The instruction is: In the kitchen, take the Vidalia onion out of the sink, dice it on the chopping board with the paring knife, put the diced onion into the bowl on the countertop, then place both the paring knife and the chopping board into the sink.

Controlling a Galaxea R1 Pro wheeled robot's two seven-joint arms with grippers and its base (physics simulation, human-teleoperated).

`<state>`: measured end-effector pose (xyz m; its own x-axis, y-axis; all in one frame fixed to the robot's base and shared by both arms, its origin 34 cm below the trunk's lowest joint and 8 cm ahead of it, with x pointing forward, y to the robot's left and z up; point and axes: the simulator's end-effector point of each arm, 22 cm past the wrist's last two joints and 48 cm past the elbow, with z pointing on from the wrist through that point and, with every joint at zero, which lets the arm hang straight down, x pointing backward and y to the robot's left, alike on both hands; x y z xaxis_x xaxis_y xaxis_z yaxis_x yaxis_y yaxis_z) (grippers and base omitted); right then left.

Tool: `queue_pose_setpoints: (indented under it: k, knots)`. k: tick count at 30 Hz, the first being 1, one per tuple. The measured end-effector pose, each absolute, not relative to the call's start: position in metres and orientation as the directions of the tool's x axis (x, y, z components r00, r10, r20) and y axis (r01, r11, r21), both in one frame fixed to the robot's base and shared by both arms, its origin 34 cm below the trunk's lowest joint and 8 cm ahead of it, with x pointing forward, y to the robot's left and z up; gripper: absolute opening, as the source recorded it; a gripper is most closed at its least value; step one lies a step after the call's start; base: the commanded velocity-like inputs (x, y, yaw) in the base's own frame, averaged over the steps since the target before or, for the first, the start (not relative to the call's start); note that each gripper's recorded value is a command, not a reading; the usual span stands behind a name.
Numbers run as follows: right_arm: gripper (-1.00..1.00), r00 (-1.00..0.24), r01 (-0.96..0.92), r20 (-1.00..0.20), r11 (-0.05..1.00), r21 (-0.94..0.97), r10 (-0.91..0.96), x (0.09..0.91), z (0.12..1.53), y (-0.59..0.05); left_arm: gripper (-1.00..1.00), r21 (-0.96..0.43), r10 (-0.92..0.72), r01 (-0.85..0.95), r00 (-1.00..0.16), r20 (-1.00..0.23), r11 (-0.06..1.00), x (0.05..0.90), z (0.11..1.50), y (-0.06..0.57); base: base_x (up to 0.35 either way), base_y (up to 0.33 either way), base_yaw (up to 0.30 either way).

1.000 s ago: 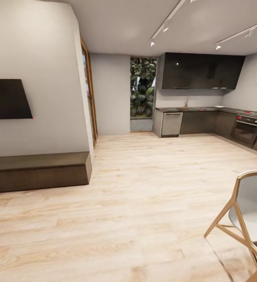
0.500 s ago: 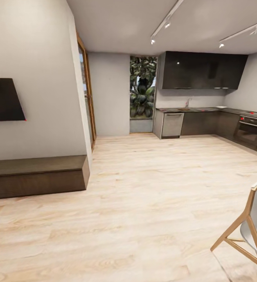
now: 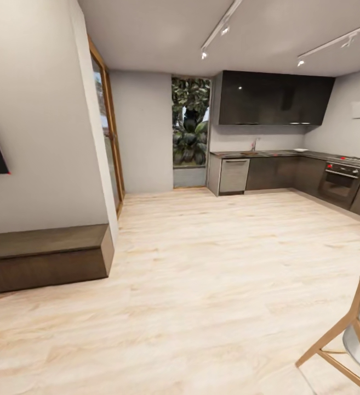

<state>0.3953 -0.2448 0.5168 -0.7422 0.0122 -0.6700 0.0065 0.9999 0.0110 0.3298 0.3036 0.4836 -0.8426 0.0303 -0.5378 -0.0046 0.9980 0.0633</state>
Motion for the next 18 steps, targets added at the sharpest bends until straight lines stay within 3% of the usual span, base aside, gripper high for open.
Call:
queue_pose_setpoints:
  k: [18]
  knots:
    - [1.0,-0.742,0.006,-0.67,1.0,0.012,0.012,0.3953,0.5169,-0.244,1.0,0.064,0.03,-0.005,-0.841,-0.54,0.998,0.3308,0.484,0.3037,0.317,0.0,-0.122]
